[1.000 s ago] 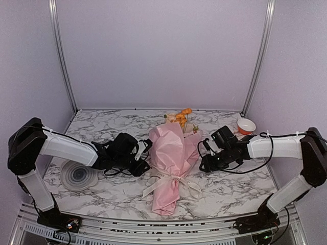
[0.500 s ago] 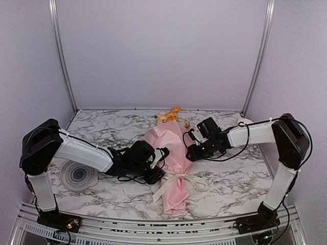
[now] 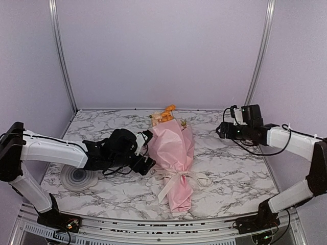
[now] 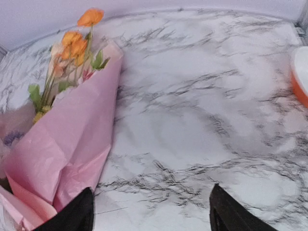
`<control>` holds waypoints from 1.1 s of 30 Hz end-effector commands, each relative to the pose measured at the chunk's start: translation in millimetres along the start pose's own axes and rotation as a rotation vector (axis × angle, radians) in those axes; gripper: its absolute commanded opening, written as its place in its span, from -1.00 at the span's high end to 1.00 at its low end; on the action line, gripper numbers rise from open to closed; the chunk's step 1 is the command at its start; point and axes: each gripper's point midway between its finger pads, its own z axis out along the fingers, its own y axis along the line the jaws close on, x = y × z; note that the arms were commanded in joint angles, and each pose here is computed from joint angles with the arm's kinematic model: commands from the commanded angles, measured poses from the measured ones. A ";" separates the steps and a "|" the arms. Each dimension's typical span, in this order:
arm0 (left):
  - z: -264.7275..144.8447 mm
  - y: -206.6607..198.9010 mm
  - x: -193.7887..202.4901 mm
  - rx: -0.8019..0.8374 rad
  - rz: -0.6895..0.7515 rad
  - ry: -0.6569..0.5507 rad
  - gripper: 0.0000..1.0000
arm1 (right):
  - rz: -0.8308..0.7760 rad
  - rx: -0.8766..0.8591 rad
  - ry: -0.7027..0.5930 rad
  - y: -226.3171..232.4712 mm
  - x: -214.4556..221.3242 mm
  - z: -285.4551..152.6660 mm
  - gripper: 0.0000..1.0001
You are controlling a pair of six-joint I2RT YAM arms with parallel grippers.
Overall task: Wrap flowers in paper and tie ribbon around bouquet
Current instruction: Adjust the tied bouquet at the center of the board, then reset both arms
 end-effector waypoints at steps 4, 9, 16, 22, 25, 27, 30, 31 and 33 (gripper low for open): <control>-69.3 118.5 -2.1 -0.345 -0.197 -0.047 -0.98 | 0.099 0.217 -0.535 -66.0 -62.3 -103.5 -0.99; -116.2 196.6 29.3 -0.571 -0.410 -0.081 -0.98 | 0.102 0.347 -0.716 -90.8 -51.4 -134.0 -1.00; -167.0 258.7 78.6 -0.845 -0.559 -0.112 -0.98 | 0.096 0.339 -0.701 -94.4 -35.4 -119.9 -1.00; -195.4 283.7 110.6 -1.014 -0.587 -0.213 -0.98 | 0.056 0.424 -0.717 -109.9 -24.3 -112.1 -1.00; -201.0 287.4 113.7 -1.043 -0.603 -0.265 -0.98 | 0.067 0.458 -0.737 -117.5 -18.2 -110.8 -1.00; -201.7 288.2 112.6 -1.046 -0.600 -0.273 -0.98 | 0.072 0.454 -0.744 -118.3 -15.8 -109.1 -0.99; -201.5 289.7 109.7 -1.052 -0.570 -0.273 -0.99 | 0.082 0.461 -0.755 -120.8 -13.2 -107.6 -0.99; -201.5 290.3 109.4 -1.057 -0.559 -0.268 -0.98 | 0.102 0.477 -0.753 -124.3 -12.6 -107.8 -1.00; -202.0 291.7 108.8 -1.065 -0.549 -0.267 -0.98 | 0.118 0.508 -0.749 -129.5 -12.6 -107.8 -1.00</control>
